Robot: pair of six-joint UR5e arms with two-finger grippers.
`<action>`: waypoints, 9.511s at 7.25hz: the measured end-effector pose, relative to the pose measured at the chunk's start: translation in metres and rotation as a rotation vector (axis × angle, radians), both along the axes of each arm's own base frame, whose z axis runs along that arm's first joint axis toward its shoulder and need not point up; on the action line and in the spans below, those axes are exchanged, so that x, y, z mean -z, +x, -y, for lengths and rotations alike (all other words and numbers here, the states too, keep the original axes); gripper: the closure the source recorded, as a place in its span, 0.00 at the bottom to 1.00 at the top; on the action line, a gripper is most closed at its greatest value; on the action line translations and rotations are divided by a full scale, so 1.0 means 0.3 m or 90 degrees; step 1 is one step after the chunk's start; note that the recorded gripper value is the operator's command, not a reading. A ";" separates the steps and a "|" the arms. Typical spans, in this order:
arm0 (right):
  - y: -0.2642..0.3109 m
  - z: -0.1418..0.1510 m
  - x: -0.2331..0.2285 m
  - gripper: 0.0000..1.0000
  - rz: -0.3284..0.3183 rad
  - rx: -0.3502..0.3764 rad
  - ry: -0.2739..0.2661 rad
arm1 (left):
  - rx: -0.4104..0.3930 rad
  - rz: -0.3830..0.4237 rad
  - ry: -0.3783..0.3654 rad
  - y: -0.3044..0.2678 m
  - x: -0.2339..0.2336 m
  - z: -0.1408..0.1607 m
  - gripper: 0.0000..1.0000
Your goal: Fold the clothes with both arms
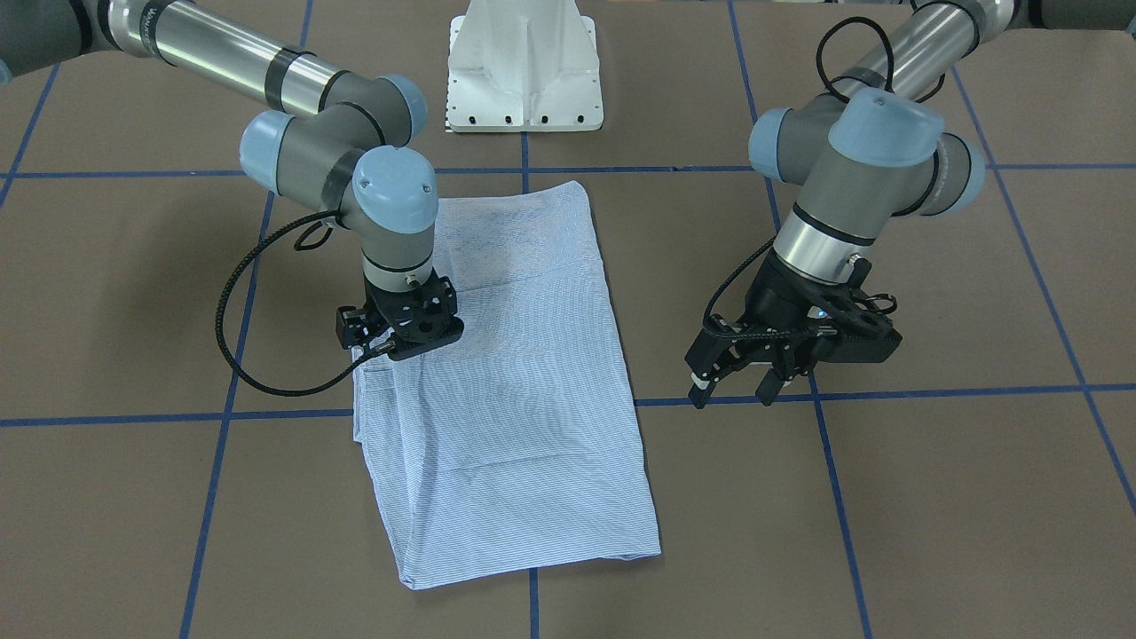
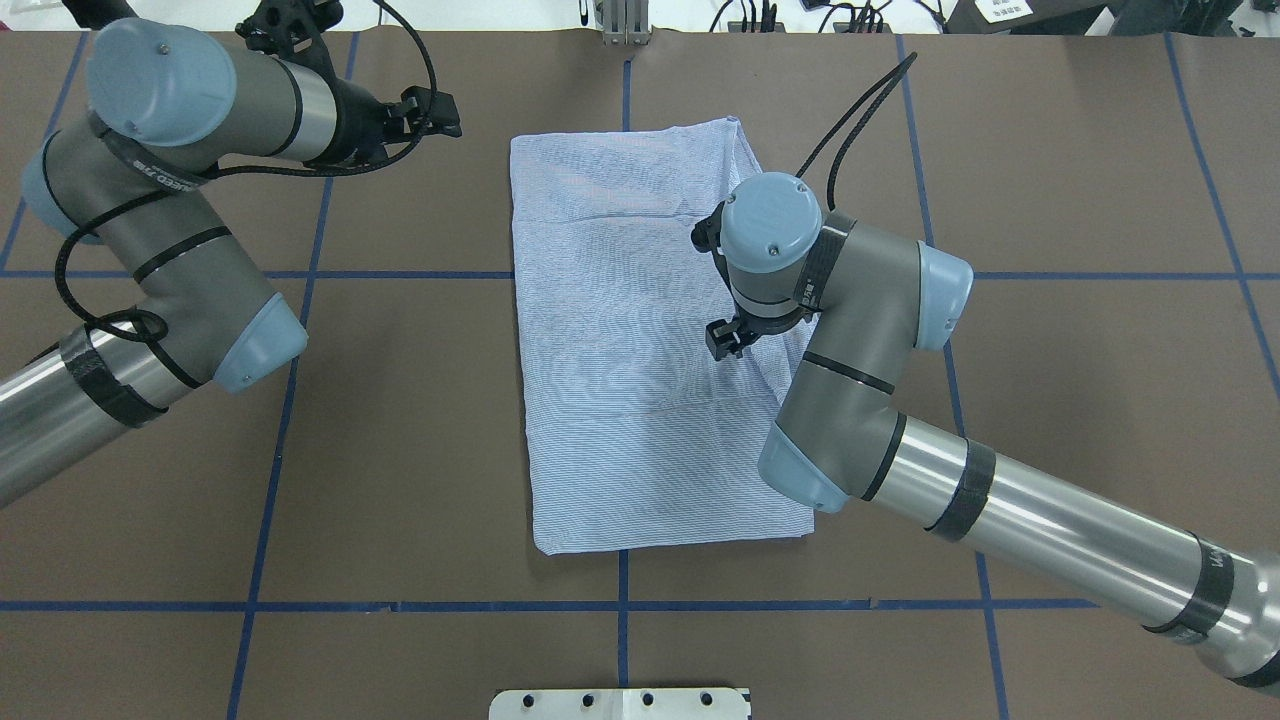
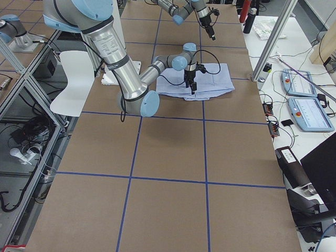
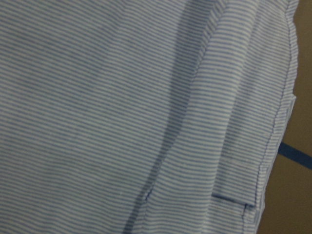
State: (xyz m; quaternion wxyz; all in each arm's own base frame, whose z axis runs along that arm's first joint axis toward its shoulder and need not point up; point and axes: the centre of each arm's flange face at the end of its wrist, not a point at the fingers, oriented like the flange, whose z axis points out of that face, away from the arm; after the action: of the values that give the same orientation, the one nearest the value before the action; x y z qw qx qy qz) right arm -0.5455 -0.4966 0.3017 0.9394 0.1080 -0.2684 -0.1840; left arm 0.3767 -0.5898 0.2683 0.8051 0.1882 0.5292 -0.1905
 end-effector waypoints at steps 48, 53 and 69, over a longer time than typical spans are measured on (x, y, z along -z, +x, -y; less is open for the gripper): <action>0.613 -0.057 0.025 0.00 0.238 -0.122 -0.183 | -0.135 -0.113 -0.294 0.644 -0.027 -1.106 0.70; 0.599 -0.078 0.038 0.00 0.242 -0.137 -0.200 | -0.123 -0.124 -0.291 0.605 -0.003 -1.056 1.00; 0.049 -0.686 0.011 0.00 0.194 -0.519 -0.449 | -0.105 -0.131 -0.290 0.547 0.036 -1.003 1.00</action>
State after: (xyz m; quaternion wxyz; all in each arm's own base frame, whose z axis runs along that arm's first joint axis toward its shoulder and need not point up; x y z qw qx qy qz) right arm -0.5307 -0.2908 0.2983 0.8643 -0.0923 -0.3829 0.3130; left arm 0.5408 -0.2888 0.2573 0.7816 -0.0622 0.5651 -0.2568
